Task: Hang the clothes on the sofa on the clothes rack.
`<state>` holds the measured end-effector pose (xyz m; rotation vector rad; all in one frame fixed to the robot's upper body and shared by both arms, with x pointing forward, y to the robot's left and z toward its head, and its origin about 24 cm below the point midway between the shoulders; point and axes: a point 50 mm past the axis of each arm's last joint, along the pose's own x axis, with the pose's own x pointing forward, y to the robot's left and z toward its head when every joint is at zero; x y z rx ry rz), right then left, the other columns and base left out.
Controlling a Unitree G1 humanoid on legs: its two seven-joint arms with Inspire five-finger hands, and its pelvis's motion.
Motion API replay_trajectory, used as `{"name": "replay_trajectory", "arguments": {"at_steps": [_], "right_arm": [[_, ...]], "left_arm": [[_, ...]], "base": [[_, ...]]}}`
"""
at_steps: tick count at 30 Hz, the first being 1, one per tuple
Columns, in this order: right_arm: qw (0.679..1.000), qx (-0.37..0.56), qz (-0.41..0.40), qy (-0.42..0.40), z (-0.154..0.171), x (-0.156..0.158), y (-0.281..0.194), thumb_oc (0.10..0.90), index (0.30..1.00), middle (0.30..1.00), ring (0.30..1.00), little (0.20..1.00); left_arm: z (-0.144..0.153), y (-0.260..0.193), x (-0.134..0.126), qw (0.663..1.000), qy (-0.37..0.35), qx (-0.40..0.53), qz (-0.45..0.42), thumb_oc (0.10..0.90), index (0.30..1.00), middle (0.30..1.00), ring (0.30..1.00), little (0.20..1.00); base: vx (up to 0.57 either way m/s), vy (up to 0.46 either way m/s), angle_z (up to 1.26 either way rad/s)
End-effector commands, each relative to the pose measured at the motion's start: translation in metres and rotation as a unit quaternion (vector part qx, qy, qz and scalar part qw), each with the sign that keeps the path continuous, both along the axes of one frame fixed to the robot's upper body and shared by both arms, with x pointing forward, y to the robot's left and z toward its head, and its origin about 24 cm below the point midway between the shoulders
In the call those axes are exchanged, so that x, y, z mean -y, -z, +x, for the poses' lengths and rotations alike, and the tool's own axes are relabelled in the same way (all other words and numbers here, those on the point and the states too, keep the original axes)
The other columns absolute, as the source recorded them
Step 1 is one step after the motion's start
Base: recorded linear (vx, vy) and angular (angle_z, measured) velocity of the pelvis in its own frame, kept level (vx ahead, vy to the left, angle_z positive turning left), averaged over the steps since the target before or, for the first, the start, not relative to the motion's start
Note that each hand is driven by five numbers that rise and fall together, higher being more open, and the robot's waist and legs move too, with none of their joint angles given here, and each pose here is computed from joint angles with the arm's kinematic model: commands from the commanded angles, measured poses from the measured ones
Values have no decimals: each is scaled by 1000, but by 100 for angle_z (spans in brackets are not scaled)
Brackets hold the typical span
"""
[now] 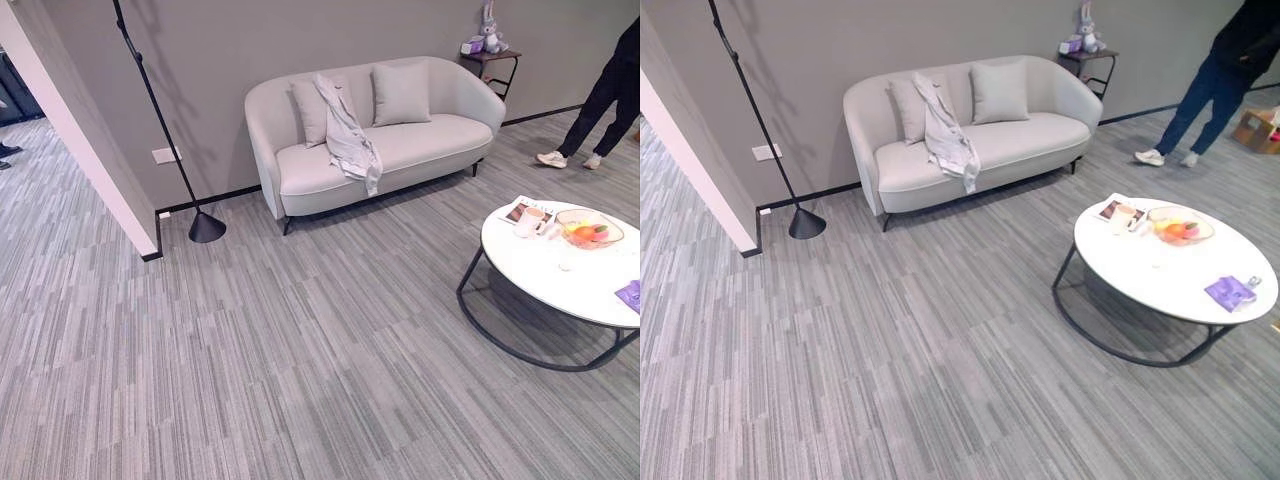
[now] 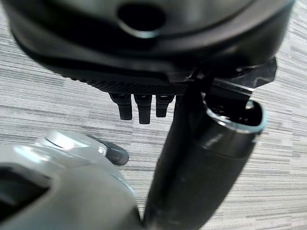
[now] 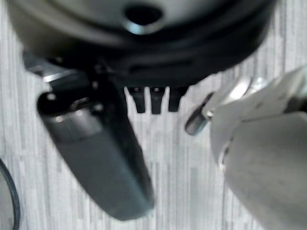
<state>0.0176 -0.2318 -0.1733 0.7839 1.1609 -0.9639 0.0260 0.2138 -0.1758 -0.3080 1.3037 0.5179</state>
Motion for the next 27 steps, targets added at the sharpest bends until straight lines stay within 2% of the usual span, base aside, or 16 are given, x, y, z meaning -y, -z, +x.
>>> {"name": "replay_trajectory", "arguments": {"at_steps": [1, 13, 27], "right_arm": [[999, -14, -6, 37, -2, 5, -1, 800, 900, 900, 900, 900], [999, -28, -16, 15, -3, 13, -4, 800, 900, 900, 900, 900], [1000, -12, -9, -16, 11, 9, -3, 800, 900, 900, 900, 900]], "left_arm": [[15, -1, 0, 1000, -11, 22, 6, 800, 900, 900, 900, 900], [13, 0, 7, 1000, 24, 18, -8, 800, 900, 900, 900, 900], [7, 1, 11, 999, 52, -8, -13, 800, 900, 900, 900, 900]], "base": [[0, 0, 0], [-4, 9, -1], [-1, 26, -5]]}}
